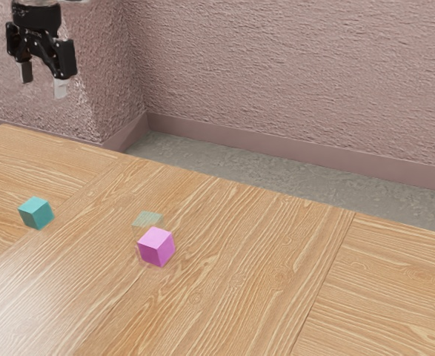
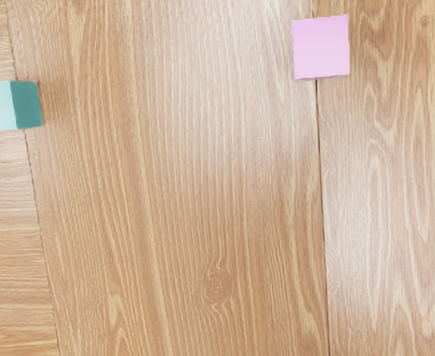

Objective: Pick up the blue block with one arm, and put the blue block on the pink block with one arm

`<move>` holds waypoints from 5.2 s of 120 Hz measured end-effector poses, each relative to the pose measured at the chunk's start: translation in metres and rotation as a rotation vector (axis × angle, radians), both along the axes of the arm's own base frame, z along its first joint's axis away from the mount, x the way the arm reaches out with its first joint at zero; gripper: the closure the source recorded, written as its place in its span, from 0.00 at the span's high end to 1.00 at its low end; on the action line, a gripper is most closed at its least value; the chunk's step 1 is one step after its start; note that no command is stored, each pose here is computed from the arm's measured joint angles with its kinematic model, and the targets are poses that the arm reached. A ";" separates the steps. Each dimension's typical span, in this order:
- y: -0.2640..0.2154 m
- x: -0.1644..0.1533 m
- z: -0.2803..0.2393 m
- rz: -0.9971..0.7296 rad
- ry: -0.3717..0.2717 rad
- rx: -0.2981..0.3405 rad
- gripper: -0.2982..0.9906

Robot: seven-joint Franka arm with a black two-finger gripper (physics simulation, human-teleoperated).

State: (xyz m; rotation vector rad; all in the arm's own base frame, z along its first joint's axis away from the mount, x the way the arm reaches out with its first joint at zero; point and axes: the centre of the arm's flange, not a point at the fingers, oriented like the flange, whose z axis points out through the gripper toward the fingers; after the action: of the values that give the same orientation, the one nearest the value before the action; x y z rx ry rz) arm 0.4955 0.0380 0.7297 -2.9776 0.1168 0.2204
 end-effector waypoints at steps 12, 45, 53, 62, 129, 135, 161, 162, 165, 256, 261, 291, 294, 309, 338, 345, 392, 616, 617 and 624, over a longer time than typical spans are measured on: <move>0.025 0.014 0.009 -0.016 -0.124 0.001 0.77; 0.170 0.007 -0.015 0.162 -0.216 0.012 0.77; 0.220 -0.008 -0.040 0.240 -0.192 0.011 0.77; 0.255 -0.020 -0.072 0.286 -0.162 0.003 0.77; 0.323 -0.061 -0.279 0.200 -0.098 0.066 0.77; 0.340 -0.073 -0.285 0.228 -0.099 0.084 0.77; 0.345 -0.057 -0.305 0.212 -0.112 0.141 0.77; 0.346 -0.058 -0.307 0.215 -0.111 0.142 0.77; 0.350 -0.059 -0.310 0.224 -0.111 0.145 0.77; 0.357 0.044 -0.430 0.136 -0.167 -0.032 0.77; 0.355 0.047 -0.432 0.129 -0.169 -0.036 0.77; 0.353 0.051 -0.467 0.137 -0.149 -0.080 0.70; 0.355 0.053 -0.468 0.136 -0.152 -0.079 0.67; 0.353 0.067 -0.470 0.120 -0.165 -0.080 0.56; 0.336 0.069 -0.467 0.106 -0.153 -0.120 0.53; 0.328 0.071 -0.450 0.097 -0.154 -0.135 0.50; 0.202 0.123 -0.394 -0.042 -0.154 -0.243 0.45; -0.034 0.134 -0.341 -0.206 -0.054 -0.214 0.74; -0.035 0.135 -0.338 -0.211 -0.059 -0.213 0.74; -0.039 0.140 -0.311 -0.235 -0.101 -0.203 0.75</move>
State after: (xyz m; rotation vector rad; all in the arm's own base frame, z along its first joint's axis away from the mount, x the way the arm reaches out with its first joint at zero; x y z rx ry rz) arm 0.6359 -0.0010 0.4184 -3.1298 0.5019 0.0300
